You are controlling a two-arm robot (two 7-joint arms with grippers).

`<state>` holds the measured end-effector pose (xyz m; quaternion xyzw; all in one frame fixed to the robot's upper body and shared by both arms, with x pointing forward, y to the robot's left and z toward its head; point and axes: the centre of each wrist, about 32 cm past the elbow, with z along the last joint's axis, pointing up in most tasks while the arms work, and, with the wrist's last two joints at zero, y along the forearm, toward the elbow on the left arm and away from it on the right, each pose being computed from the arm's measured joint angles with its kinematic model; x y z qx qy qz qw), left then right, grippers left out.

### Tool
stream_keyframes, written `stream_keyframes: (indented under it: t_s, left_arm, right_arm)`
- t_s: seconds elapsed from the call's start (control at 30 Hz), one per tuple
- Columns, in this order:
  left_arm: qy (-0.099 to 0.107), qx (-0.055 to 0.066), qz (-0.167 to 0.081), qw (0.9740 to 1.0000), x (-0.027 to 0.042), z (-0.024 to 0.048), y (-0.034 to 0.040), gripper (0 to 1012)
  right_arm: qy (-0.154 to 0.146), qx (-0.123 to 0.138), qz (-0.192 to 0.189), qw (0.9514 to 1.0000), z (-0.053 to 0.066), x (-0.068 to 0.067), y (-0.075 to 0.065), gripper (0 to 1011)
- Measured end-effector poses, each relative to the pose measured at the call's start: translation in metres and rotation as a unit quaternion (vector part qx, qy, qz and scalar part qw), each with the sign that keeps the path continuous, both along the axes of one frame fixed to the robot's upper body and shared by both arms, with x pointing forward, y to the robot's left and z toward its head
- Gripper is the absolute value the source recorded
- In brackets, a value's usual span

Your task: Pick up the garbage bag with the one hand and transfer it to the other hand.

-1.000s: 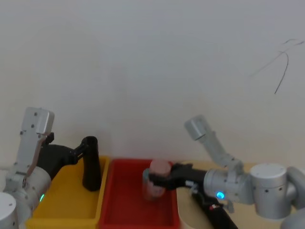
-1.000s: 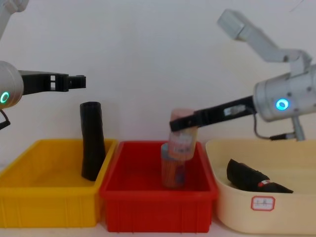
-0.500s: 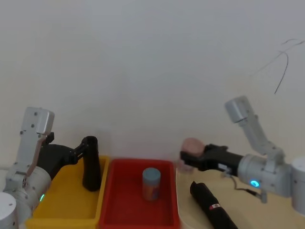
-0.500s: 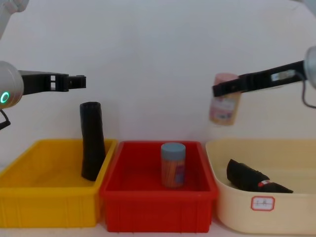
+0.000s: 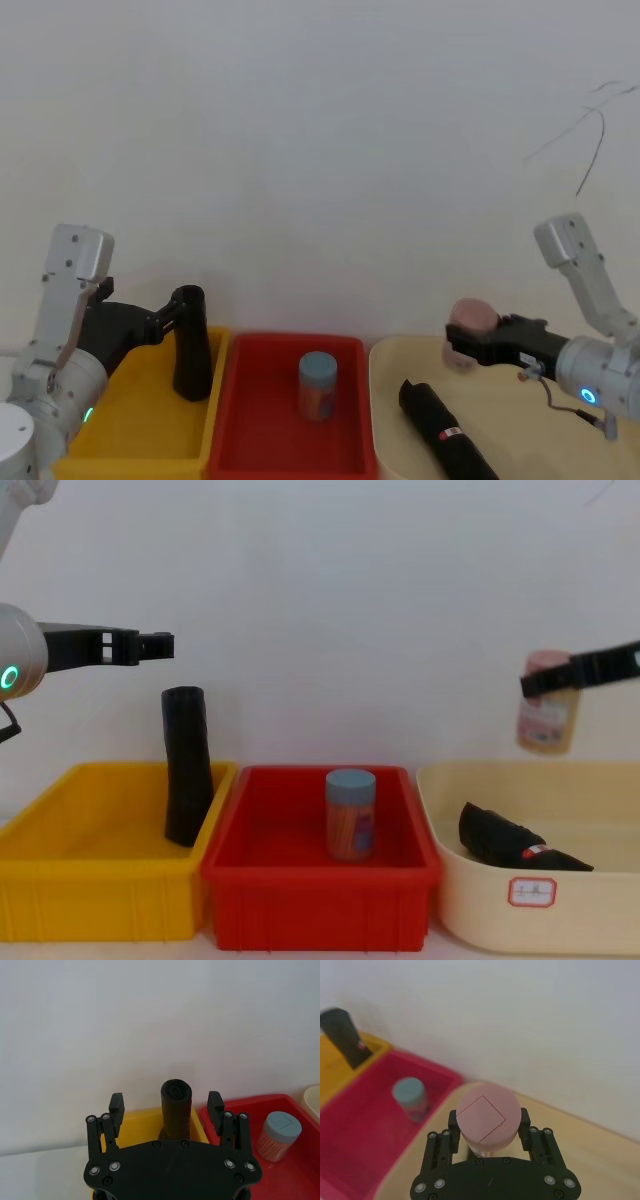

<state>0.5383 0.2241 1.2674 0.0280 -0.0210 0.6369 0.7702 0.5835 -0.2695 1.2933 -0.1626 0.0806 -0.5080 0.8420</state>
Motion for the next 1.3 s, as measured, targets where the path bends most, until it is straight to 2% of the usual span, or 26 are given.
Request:
stream_keyframes:
  t_s: [0.27,0.43,0.5,0.67,0.7,0.77,1.03,1.3]
  left_arm:
    - [0.0,0.0,0.0,1.0,0.0,0.0,0.0,1001]
    - [0.0,0.0,0.0,1.0,0.0,0.0,0.0,1001]
    - [0.0,0.0,0.0,1.0,0.0,0.0,0.0,1001]
    - [0.0,0.0,0.0,1.0,0.0,0.0,0.0,1001]
    - [0.0,0.0,0.0,1.0,0.0,0.0,0.0,1001]
    - [0.0,0.0,0.0,1.0,0.0,0.0,0.0,1001]
    - [0.0,0.0,0.0,1.0,0.0,0.0,0.0,1001]
    - [0.0,0.0,0.0,1.0,0.0,0.0,0.0,1001]
  right_arm:
    - [0.035,-0.012,-0.032,0.9988,-0.021,0.006,-0.013,663]
    - [0.05,-0.016,-0.045,0.9976,-0.03,0.01,-0.02,779]
    - [0.053,-0.018,-0.048,0.9973,-0.032,0.01,-0.021,855]
    - [0.062,-0.02,-0.055,0.9963,-0.037,0.012,-0.024,947]
    - [0.063,-0.021,-0.057,0.9962,-0.038,0.012,-0.025,995]
    - [0.065,-0.021,-0.058,0.996,-0.039,0.012,-0.026,1002]
    - [0.054,-0.02,-0.057,0.9967,-0.038,0.01,-0.025,1001]
    - [0.013,-0.018,-0.046,0.9987,-0.031,0.001,-0.017,1001]
